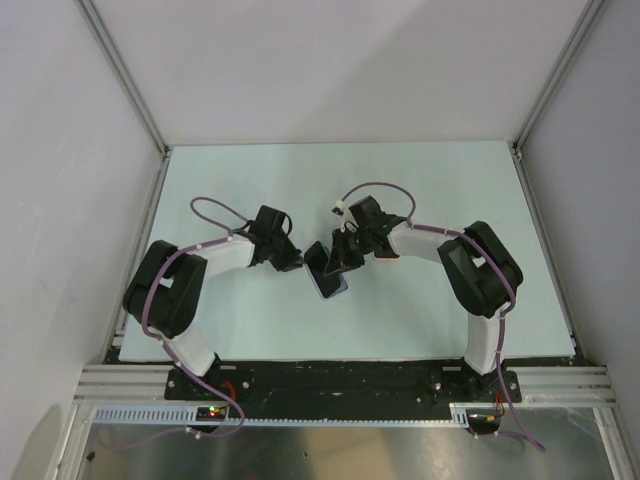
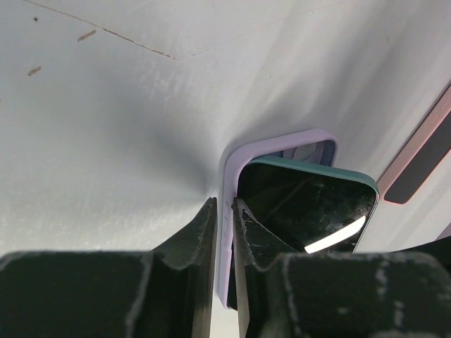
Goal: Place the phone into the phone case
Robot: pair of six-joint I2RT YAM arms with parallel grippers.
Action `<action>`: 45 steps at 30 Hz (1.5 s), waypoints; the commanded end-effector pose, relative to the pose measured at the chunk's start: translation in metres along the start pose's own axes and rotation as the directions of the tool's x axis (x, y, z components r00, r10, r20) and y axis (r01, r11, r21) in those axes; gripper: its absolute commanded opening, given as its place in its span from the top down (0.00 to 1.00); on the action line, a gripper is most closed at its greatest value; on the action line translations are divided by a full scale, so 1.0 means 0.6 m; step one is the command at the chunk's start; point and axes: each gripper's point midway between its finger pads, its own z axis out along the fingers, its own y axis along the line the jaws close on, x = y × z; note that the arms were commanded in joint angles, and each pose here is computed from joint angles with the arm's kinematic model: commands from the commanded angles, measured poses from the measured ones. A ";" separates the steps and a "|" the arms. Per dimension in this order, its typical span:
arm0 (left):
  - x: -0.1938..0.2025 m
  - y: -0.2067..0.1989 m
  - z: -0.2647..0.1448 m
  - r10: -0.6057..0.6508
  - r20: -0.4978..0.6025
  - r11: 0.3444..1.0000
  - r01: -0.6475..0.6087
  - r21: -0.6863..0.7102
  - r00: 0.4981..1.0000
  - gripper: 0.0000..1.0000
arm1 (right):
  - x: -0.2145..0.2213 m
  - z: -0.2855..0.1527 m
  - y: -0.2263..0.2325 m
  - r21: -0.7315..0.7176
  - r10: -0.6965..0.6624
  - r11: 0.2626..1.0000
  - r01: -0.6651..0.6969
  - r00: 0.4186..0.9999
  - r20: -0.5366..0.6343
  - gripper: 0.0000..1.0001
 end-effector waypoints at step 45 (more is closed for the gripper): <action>0.042 -0.023 -0.038 0.101 0.012 0.992 -0.102 0.079 0.995 0.84 | -0.044 -0.038 -0.051 0.411 -0.133 0.909 0.068 0.982 0.134 0.77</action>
